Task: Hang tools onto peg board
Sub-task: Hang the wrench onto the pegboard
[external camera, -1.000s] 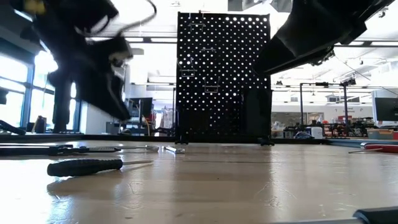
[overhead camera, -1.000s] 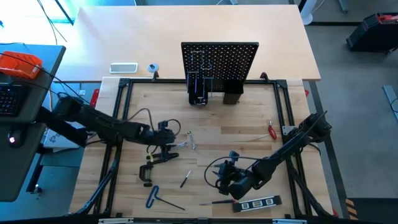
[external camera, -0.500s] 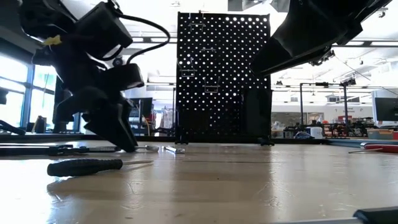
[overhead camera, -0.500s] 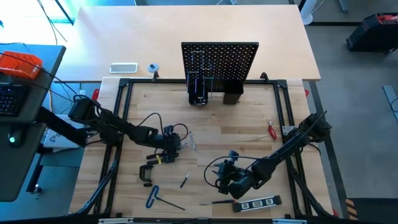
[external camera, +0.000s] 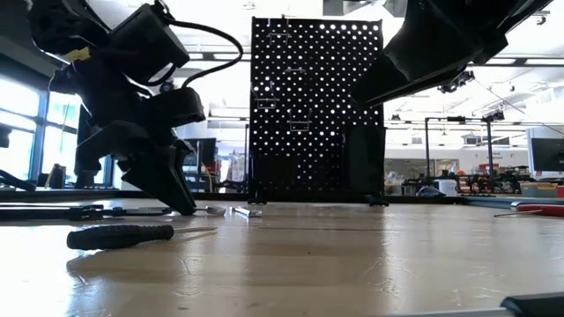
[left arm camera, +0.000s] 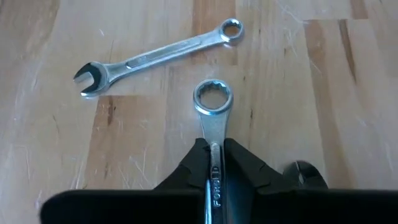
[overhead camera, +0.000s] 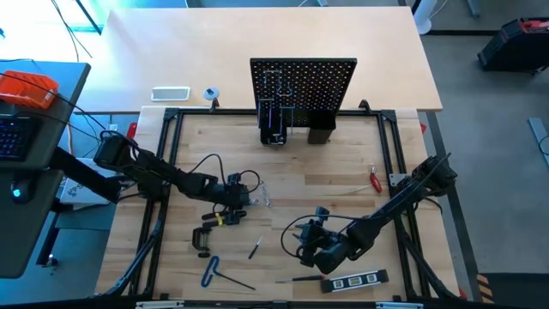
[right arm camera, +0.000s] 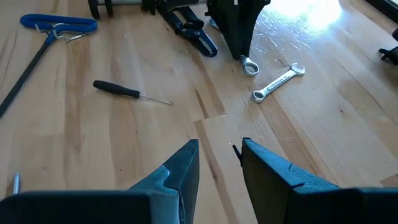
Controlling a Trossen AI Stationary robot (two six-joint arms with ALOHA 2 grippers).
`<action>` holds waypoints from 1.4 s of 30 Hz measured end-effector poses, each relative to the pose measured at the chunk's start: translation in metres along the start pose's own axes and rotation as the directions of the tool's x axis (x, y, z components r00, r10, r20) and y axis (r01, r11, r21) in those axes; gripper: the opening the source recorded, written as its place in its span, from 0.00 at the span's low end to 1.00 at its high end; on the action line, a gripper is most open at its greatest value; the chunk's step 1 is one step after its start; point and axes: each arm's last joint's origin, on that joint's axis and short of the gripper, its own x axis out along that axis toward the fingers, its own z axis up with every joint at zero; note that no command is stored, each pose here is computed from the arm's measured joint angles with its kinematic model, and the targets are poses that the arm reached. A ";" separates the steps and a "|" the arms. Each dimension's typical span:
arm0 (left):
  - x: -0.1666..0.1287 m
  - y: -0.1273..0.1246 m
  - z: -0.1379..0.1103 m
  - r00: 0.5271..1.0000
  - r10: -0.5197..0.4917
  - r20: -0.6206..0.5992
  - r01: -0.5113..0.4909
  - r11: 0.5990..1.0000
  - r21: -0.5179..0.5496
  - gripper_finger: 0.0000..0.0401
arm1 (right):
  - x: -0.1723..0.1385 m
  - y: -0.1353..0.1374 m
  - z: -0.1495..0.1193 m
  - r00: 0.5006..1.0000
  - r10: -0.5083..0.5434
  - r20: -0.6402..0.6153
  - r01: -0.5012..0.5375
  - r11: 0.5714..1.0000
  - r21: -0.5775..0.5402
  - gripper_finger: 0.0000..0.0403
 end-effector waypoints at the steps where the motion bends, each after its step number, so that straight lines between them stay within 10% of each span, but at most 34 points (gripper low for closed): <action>1: -0.002 0.000 0.000 1.000 -0.007 0.001 0.007 1.000 0.006 0.05 | 0.000 0.000 0.000 1.000 0.000 0.000 0.000 1.000 0.000 0.28; 18: -0.061 0.003 0.033 0.949 -0.126 0.288 0.100 0.990 0.104 0.01 | 0.000 0.000 0.000 1.000 -0.012 0.010 0.012 1.000 -0.025 0.28; 33: -0.026 0.010 0.008 0.992 -0.126 0.025 0.120 0.978 0.173 0.18 | 0.012 0.002 0.012 0.996 0.051 0.072 -0.052 0.999 0.011 0.28; 42: -0.036 0.012 0.006 0.992 -0.124 -0.011 0.124 0.974 0.189 0.27 | 0.082 0.004 0.004 0.976 0.179 0.123 -0.183 0.983 0.024 0.28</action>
